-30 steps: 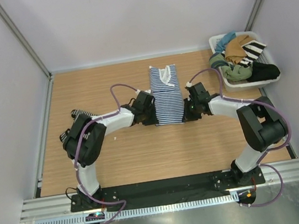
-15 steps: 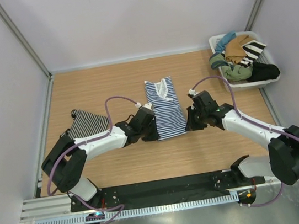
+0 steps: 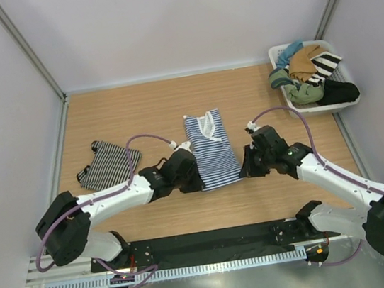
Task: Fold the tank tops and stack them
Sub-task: Fold the tank top
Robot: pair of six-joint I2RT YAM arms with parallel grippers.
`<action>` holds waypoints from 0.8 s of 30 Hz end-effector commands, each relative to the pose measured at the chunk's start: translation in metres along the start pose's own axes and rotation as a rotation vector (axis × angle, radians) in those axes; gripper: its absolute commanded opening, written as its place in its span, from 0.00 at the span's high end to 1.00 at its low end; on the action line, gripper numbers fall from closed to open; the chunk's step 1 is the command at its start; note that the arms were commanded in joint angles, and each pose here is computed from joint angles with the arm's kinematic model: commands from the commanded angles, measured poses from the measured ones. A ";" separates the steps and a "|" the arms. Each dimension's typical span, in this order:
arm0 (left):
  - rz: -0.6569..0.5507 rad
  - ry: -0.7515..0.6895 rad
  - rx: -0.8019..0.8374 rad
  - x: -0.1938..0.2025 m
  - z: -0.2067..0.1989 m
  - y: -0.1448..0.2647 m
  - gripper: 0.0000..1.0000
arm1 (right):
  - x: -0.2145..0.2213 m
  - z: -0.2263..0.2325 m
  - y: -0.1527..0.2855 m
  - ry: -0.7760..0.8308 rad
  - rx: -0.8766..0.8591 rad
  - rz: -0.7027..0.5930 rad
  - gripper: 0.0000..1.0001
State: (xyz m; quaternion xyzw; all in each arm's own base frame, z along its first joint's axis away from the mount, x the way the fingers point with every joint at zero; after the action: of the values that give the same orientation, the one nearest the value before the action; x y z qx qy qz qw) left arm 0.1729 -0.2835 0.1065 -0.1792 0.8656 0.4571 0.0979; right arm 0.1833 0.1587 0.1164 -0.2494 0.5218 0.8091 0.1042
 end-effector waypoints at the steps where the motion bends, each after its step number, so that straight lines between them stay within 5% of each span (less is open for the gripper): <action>1: 0.041 0.017 -0.038 0.020 0.007 0.009 1.00 | 0.015 0.002 0.010 -0.040 -0.006 0.035 0.98; 24: 0.114 0.165 0.138 0.050 -0.026 0.058 1.00 | -0.012 0.024 0.074 -0.054 -0.035 -0.077 0.99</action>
State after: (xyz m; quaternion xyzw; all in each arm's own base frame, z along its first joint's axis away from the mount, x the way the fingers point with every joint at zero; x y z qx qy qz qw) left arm 0.1110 -0.2844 0.1424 -0.1710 0.9025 0.3937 0.0338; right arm 0.1438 0.1515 0.1633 -0.2259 0.4913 0.8331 0.1164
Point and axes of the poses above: each gripper's point midway between its finger pads, its own y axis back along the fingers, its own z axis along the line the jaws close on, x = y × z, the point moved 4 cm from there along y, back along the fingers, and after that the axes turned 12 degrees about y, right-handed, at the moved point
